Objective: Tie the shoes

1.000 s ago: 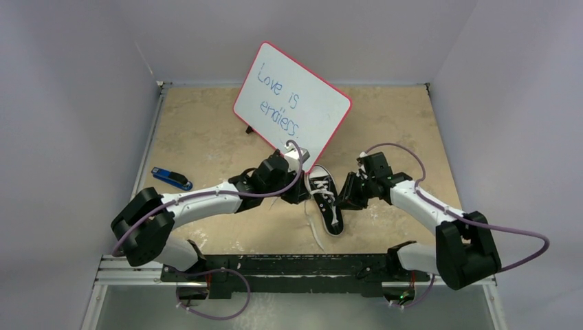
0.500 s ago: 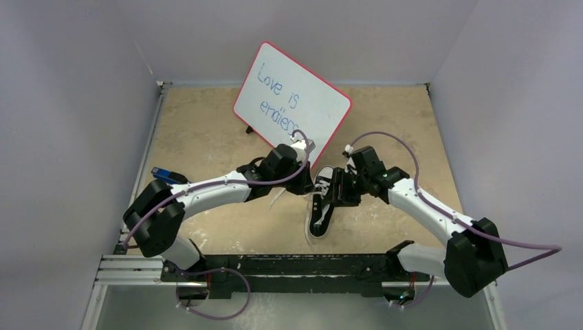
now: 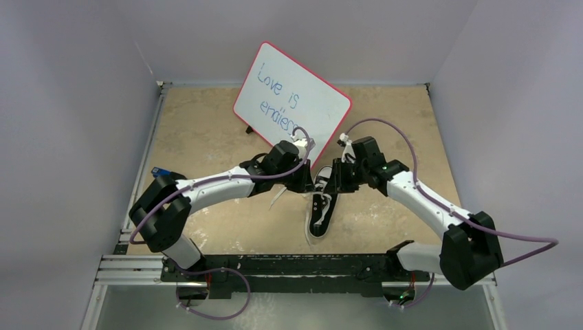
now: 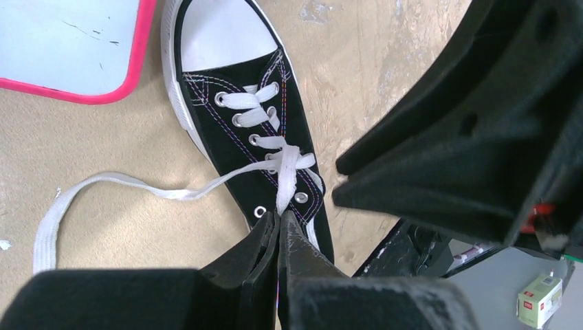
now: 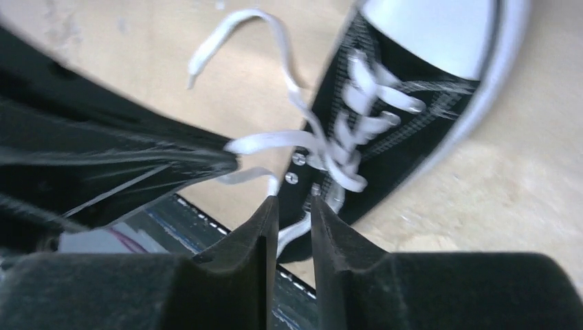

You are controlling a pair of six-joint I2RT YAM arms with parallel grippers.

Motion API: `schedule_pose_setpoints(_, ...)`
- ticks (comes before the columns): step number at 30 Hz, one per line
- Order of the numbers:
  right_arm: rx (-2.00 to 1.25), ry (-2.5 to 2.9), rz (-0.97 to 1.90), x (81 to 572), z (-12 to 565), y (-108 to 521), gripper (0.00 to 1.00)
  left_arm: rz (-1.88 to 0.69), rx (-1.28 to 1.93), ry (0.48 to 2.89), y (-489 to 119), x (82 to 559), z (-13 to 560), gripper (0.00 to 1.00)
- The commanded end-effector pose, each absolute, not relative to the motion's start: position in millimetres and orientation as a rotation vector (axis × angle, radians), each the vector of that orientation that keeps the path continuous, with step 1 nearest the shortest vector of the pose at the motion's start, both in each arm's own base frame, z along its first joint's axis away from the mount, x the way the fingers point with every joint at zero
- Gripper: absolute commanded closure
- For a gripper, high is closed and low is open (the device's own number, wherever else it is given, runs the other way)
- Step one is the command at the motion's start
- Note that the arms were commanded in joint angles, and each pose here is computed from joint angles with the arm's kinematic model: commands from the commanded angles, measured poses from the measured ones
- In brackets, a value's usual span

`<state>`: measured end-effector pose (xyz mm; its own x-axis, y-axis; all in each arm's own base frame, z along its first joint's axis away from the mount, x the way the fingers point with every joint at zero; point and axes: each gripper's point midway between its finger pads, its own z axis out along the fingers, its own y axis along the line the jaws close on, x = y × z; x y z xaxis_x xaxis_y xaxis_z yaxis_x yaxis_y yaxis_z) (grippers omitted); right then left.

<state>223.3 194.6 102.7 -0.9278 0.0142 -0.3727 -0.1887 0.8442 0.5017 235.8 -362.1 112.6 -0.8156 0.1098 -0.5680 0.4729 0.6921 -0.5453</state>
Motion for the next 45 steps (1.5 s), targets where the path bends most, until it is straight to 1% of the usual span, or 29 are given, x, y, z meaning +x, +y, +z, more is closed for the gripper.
schedule_pose_setpoints(1,-0.386,2.411,1.080,213.8,137.7,238.8,0.69,-1.041,0.443,2.326,-376.2,248.0,137.8,1.00)
schedule_pose_setpoints(3,-0.408,2.355,1.140,210.6,139.9,245.2,0.63,-1.050,0.440,2.321,-377.6,250.5,139.3,1.00)
schedule_pose_setpoints(4,-0.422,2.343,1.167,207.6,139.2,247.9,0.62,-1.056,0.435,2.321,-378.0,252.1,140.0,1.00)
schedule_pose_setpoints(8,-0.463,2.308,1.214,200.2,130.3,259.6,0.59,-1.096,0.438,2.315,-381.9,253.3,144.5,1.00)
schedule_pose_setpoints(12,-0.418,2.291,1.176,203.9,118.2,259.0,0.56,-1.112,0.445,2.319,-383.4,253.5,145.4,1.00)
schedule_pose_setpoints(13,-0.412,2.283,1.167,205.6,116.9,259.3,0.54,-1.114,0.443,2.322,-383.0,253.6,145.6,1.00)
schedule_pose_setpoints(16,-0.397,2.268,1.169,209.6,111.0,262.6,0.52,-1.133,0.430,2.319,-382.9,254.6,148.8,1.00)
schedule_pose_setpoints(23,-0.339,2.272,1.127,219.2,86.7,271.9,0.51,-1.152,0.441,2.321,-383.0,255.7,153.3,1.00)
schedule_pose_setpoints(25,-0.320,2.277,1.111,222.8,82.6,273.5,0.54,-1.153,0.446,2.321,-382.1,255.9,154.1,1.00)
schedule_pose_setpoints(28,-0.263,2.320,1.037,227.4,86.3,265.2,0.67,-1.142,0.455,2.326,-378.9,257.7,154.2,1.00)
schedule_pose_setpoints(30,-0.235,2.361,1.022,213.8,95.5,254.4,0.72,-1.125,0.449,2.327,-374.4,261.2,152.4,1.00)
schedule_pose_setpoints(31,-0.188,2.370,1.026,209.0,101.7,249.4,0.77,-1.120,0.444,2.327,-372.6,262.5,151.4,1.00)
schedule_pose_setpoints(33,-0.120,2.419,0.977,201.1,106.9,235.1,0.95,-1.116,0.435,2.325,-370.2,265.8,149.9,1.00)
schedule_pose_setpoints(34,-0.124,2.444,0.983,196.9,109.2,232.4,1.00,-1.115,0.432,2.325,-369.8,267.6,149.2,1.00)
schedule_pose_setpoints(36,-0.147,2.506,0.975,193.1,110.7,227.8,1.00,-1.114,0.428,2.327,-370.1,270.7,146.8,1.00)
schedule_pose_setpoints(38,-0.206,2.553,0.886,195.0,115.2,220.4,1.00,-1.110,0.429,2.330,-371.4,272.8,145.5,1.00)
schedule_pose_setpoints(42,-0.214,2.514,0.728,227.0,138.2,202.8,1.00,-1.093,0.424,2.345,-371.8,275.4,137.8,1.00)
schedule_pose_setpoints(45,-0.176,2.544,0.574,251.5,141.9,179.3,1.00,-1.081,0.423,2.359,-372.5,276.8,132.5,1.00)
